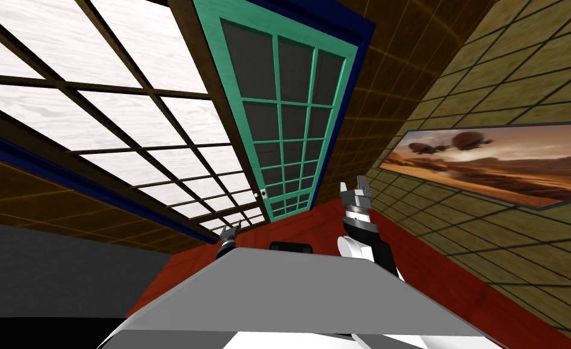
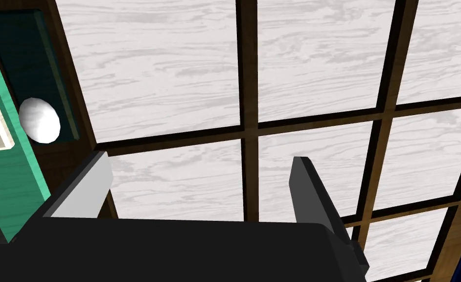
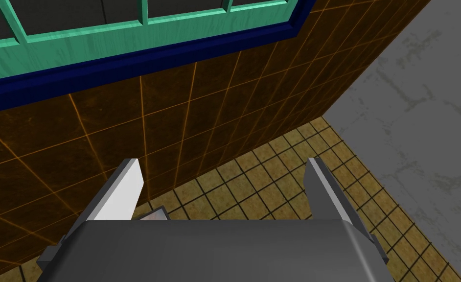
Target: Pull the door open
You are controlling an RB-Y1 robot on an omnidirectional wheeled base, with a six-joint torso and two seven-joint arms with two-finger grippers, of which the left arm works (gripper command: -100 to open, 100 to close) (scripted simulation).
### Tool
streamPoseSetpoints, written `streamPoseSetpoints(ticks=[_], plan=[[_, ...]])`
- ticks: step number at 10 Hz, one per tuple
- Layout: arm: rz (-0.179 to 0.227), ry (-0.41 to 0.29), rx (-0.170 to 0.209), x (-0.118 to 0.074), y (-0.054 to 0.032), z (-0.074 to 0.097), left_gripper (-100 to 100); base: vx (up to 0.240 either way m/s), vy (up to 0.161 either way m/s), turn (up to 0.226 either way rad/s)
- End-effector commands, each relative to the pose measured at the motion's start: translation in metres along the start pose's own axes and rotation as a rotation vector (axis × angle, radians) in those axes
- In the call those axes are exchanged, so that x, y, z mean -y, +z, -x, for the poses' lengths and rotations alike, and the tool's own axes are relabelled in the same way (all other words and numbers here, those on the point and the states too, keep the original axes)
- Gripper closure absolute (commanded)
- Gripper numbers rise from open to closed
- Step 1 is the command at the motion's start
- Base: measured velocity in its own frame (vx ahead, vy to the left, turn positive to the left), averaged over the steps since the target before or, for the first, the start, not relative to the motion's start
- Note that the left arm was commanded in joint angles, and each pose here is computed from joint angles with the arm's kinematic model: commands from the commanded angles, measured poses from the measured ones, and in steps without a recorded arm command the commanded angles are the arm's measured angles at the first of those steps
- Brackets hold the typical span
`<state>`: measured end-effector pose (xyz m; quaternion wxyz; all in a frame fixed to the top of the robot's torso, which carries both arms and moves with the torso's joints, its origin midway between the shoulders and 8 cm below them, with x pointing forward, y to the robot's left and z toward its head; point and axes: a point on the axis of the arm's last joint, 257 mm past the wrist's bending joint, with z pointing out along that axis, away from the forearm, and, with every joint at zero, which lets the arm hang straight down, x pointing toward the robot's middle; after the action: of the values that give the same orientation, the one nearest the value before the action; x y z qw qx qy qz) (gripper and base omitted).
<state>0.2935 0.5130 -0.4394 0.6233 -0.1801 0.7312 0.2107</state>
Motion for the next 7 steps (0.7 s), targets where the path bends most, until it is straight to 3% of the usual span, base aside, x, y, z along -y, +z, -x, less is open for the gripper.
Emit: streamPoseSetpoints(ticks=[1,4,6,7], plan=[[-0.020,-0.011,0.018,0.014,0.0087,0.007,-100,0.165,0.013,-0.079],[-0.063,-0.036,0.060,0.048,0.0234,0.026,-100,0.192,0.035,-0.088],[-0.063,-0.036,0.060,0.048,0.0234,0.026,-100,0.108,0.015,-0.033],[-0.090,-0.050,0.087,0.068,0.0317,0.038,-100,0.134,0.006,-0.134]])
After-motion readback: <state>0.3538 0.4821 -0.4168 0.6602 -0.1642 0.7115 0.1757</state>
